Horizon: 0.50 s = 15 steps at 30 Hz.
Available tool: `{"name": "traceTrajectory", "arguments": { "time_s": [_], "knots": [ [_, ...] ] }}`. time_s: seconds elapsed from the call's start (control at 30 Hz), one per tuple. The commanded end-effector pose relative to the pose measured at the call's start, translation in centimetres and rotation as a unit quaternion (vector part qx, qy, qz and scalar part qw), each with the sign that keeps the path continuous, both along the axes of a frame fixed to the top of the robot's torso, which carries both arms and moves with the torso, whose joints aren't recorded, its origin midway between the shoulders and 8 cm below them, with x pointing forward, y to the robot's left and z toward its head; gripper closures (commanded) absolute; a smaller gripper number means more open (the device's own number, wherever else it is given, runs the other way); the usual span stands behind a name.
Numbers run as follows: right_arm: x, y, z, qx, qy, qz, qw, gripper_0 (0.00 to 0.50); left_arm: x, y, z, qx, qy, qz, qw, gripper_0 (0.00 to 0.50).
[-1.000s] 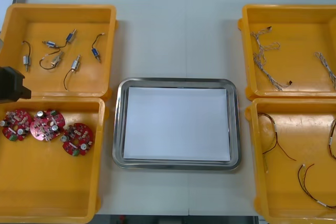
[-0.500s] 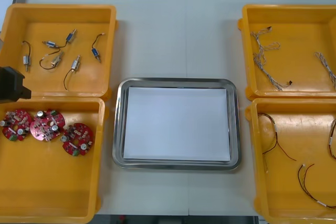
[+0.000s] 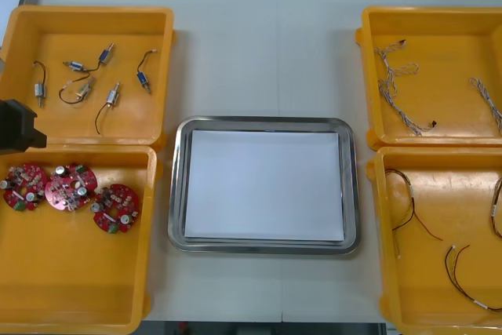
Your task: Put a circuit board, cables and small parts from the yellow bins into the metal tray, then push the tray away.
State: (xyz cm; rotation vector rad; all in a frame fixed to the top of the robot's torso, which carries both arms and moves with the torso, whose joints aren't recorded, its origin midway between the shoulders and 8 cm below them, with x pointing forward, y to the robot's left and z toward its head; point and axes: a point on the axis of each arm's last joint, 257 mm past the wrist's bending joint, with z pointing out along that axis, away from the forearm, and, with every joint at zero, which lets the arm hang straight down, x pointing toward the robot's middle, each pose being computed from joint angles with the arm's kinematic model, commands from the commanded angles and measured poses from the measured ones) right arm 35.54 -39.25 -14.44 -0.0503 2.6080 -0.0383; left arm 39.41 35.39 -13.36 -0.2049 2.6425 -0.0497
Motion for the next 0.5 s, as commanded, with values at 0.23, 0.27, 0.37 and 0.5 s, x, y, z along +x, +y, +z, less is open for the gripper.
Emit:
{"name": "traceTrajectory", "arguments": {
  "time_s": [0.23, 0.27, 0.37, 0.5],
  "knots": [
    [-0.42, 0.47, 0.05, 0.008, -0.003, -0.010, 1.000, 0.000, -0.19, 0.59, 0.23, 0.019, -0.005, -0.028, 0.9994, 0.000],
    [-0.42, 0.47, 0.05, 0.008, -0.003, -0.010, 1.000, 0.000, -0.19, 0.59, 0.23, 0.019, -0.005, -0.028, 0.9994, 0.000],
    [-0.42, 0.47, 0.05, 0.008, -0.003, -0.010, 1.000, 0.000, -0.19, 0.59, 0.23, 0.019, -0.005, -0.028, 0.9994, 0.000],
    [-0.42, 0.47, 0.05, 0.008, -0.003, -0.010, 1.000, 0.000, -0.19, 0.59, 0.23, 0.019, -0.005, -0.028, 0.9994, 0.000]
  ]
}}
